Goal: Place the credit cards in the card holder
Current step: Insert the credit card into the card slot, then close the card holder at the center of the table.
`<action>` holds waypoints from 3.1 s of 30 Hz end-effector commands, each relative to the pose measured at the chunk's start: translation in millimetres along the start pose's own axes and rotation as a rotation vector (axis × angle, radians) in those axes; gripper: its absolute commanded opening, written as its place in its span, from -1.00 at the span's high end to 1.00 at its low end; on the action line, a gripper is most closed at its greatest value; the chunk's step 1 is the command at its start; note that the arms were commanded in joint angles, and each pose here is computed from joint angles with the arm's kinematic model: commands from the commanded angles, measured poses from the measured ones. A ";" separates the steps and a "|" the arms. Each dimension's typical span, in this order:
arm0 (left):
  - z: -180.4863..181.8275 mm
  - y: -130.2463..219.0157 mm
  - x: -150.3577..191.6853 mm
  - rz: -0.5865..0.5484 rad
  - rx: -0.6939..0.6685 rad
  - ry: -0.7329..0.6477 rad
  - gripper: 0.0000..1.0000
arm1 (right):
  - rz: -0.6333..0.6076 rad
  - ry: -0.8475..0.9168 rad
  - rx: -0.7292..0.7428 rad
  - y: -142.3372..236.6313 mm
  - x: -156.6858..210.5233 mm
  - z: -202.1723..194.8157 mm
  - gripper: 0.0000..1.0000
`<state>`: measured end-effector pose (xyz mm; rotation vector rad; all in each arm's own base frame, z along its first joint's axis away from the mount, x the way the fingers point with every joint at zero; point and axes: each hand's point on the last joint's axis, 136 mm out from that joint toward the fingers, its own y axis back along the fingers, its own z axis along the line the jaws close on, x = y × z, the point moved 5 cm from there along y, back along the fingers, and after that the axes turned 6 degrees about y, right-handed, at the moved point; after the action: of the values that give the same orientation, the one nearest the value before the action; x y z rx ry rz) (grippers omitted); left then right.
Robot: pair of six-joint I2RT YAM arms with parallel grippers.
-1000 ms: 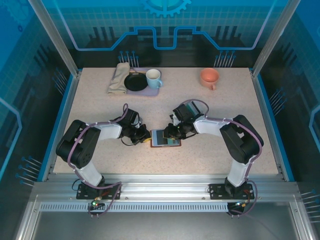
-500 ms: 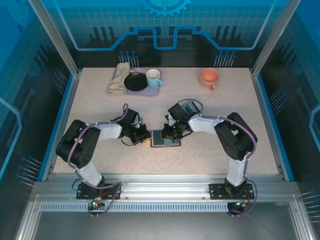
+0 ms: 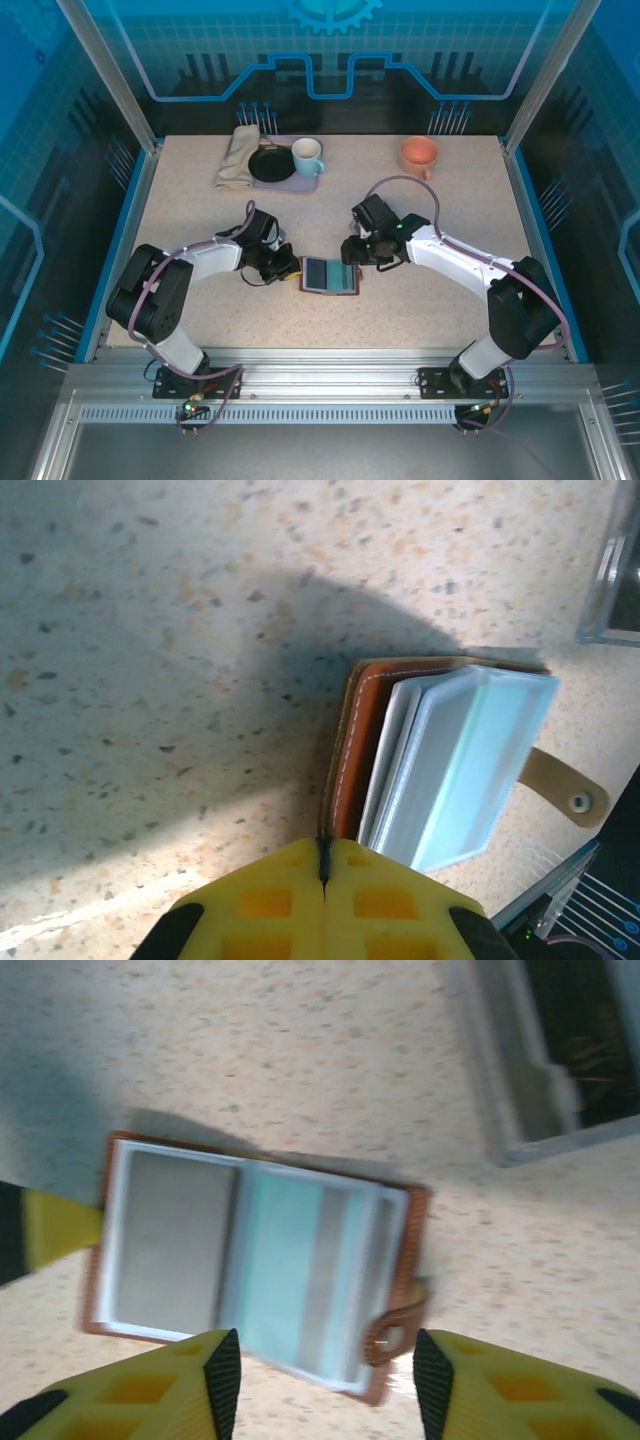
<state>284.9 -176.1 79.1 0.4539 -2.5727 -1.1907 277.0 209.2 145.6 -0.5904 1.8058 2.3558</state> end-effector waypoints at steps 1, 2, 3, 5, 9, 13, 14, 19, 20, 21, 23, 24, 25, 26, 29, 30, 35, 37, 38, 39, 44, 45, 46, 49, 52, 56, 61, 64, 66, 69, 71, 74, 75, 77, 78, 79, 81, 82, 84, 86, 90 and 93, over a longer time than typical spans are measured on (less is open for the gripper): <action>-8.6 10.9 2.7 0.002 -0.020 -0.053 1.00 | 0.093 0.010 0.133 -7.4 20.7 -27.5 -0.11; -8.9 11.4 3.0 0.003 -0.022 -0.054 1.00 | 0.097 0.012 0.120 -8.9 22.0 -26.2 -0.14; -9.1 11.6 3.1 0.006 -0.024 -0.056 1.00 | 0.102 0.010 0.114 -9.9 22.8 -25.6 -0.19; -9.8 12.2 3.3 0.010 -0.023 -0.058 1.00 | 0.117 0.012 0.102 -13.0 23.5 -23.9 -0.23; -9.1 11.6 3.7 0.013 -0.027 -0.059 1.00 | 0.145 0.020 0.102 -16.0 22.8 -21.8 -0.25; -8.3 11.4 4.0 0.015 -0.029 -0.056 1.00 | 0.146 0.025 0.097 -16.4 21.8 -20.3 -0.28; -8.7 11.2 4.0 0.016 -0.030 -0.056 1.00 | 0.151 0.026 0.092 -16.9 21.4 -19.3 -0.28; -9.7 11.3 3.7 0.015 -0.028 -0.054 1.00 | 0.170 0.041 0.034 -22.9 19.4 -7.4 -0.24; -9.9 11.2 3.6 0.014 -0.027 -0.053 1.00 | 0.173 0.044 0.022 -24.0 18.7 -3.7 -0.23; -9.7 11.0 3.5 0.015 -0.028 -0.053 1.00 | 0.175 0.052 0.017 -24.9 18.6 -0.4 -0.23; -9.4 10.7 3.5 0.015 -0.030 -0.051 1.00 | 0.183 0.065 0.024 -27.2 18.5 4.0 -0.23; -8.9 10.8 3.6 0.016 -0.030 -0.050 1.00 | 0.194 0.073 0.034 -28.9 18.9 5.1 -0.22; -9.1 10.8 3.9 0.016 -0.029 -0.050 1.00 | 0.199 0.076 0.046 -29.9 19.1 5.4 -0.20; -8.9 10.9 4.0 0.016 -0.030 -0.049 1.00 | 0.202 0.080 0.065 -30.5 19.7 5.4 -0.18; -8.2 11.6 4.4 0.012 -0.032 -0.051 1.00 | 0.214 0.077 0.082 -32.3 22.3 5.0 -0.08; -8.5 12.1 4.5 0.011 -0.030 -0.051 1.00 | 0.222 0.074 0.093 -32.7 24.0 3.6 -0.02; -9.7 13.7 4.3 0.007 -0.029 -0.054 1.00 | 0.241 0.070 0.100 -33.9 28.0 1.9 0.36; -10.2 14.1 4.3 0.006 -0.028 -0.057 1.00 | 0.247 0.069 0.101 -34.4 29.6 1.0 0.42; -9.9 14.1 4.4 0.006 -0.030 -0.054 1.00 | 0.247 0.070 0.098 -34.4 29.9 0.9 0.46; -9.7 14.1 4.3 0.005 -0.031 -0.056 1.00 | 0.247 0.069 0.096 -34.6 30.4 0.8 0.48; -8.8 14.6 4.6 0.005 -0.035 -0.056 1.00 | 0.234 0.066 0.089 -30.4 28.9 1.7 0.59; -8.8 14.8 4.7 0.005 -0.034 -0.056 1.00 | 0.233 0.065 0.086 -29.8 28.6 1.9 0.66; -8.8 14.9 4.8 0.006 -0.034 -0.056 1.00 | 0.228 0.064 0.086 -28.9 27.5 1.6 0.68; -9.2 14.5 4.7 0.004 -0.034 -0.056 1.00 | 0.230 0.062 0.086 -28.5 27.6 0.8 0.73; -9.9 15.0 4.6 0.004 -0.031 -0.056 1.00 | 0.234 0.055 0.086 -29.0 29.1 -1.1 0.89; -17.5 20.9 5.2 -0.004 -0.017 -0.076 1.00 | 0.211 0.011 0.019 -27.3 28.7 -3.5 0.98; -39.6 34.8 15.3 -0.026 -0.103 -0.208 1.00 | 0.154 -0.068 -0.214 -27.9 22.2 -2.7 1.00; -56.7 35.4 26.6 -0.021 -0.187 -0.291 1.00 | 0.129 -0.111 -0.351 -28.4 17.1 -0.9 1.00; -66.7 27.3 33.6 0.008 -0.217 -0.319 1.00 | 0.115 -0.129 -0.396 -28.2 14.4 -1.4 1.00; -82.2 7.0 45.6 0.053 -0.225 -0.364 1.00 | 0.114 -0.149 -0.418 -30.1 13.1 -4.2 1.00; -92.0 -10.4 52.7 0.092 -0.225 -0.385 1.00 | 0.112 -0.169 -0.398 -33.1 14.7 -8.8 1.00; -97.2 -41.3 60.5 0.162 -0.233 -0.381 0.81 | 0.105 -0.209 -0.371 -36.4 18.4 -17.9 1.00; -98.2 -51.0 62.9 0.187 -0.222 -0.374 0.67 | 0.092 -0.219 -0.368 -35.6 16.6 -19.7 1.00; -100.1 -67.3 66.8 0.232 -0.187 -0.358 0.52 | 0.114 -0.257 -0.334 -40.3 28.3 -29.7 1.00; -99.6 -72.0 67.6 0.244 -0.179 -0.345 0.49 | 0.114 -0.268 -0.315 -39.8 29.5 -33.3 1.00; -98.0 -75.2 67.5 0.246 -0.175 -0.335 0.44 | 0.116 -0.273 -0.301 -39.1 31.2 -35.9 1.00; -94.9 -82.0 67.9 0.253 -0.151 -0.315 0.23 | 0.108 -0.277 -0.276 -36.4 33.9 -40.6 1.00; -95.3 -86.1 68.8 0.269 -0.133 -0.308 0.21 | 0.099 -0.280 -0.274 -34.2 33.8 -41.6 1.00; -94.3 -93.0 70.8 0.298 -0.106 -0.289 0.14 | 0.093 -0.288 -0.278 -31.8 33.6 -43.8 1.00; -95.8 -93.3 71.6 0.298 -0.078 -0.274 0.11 | 0.090 -0.287 -0.278 -29.8 32.5 -45.3 1.00; -111.0 -63.6 69.9 0.210 0.010 -0.292 -0.11 | 0.104 -0.277 -0.299 -28.6 29.6 -42.0 1.00; -109.6 -33.1 58.3 0.099 -0.001 -0.290 -0.20 | 0.110 -0.272 -0.281 -28.3 29.9 -44.2 1.00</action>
<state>270.3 -307.2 98.1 0.0174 -2.7348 -1.3316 266.1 170.5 91.3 -0.1662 1.4539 2.6222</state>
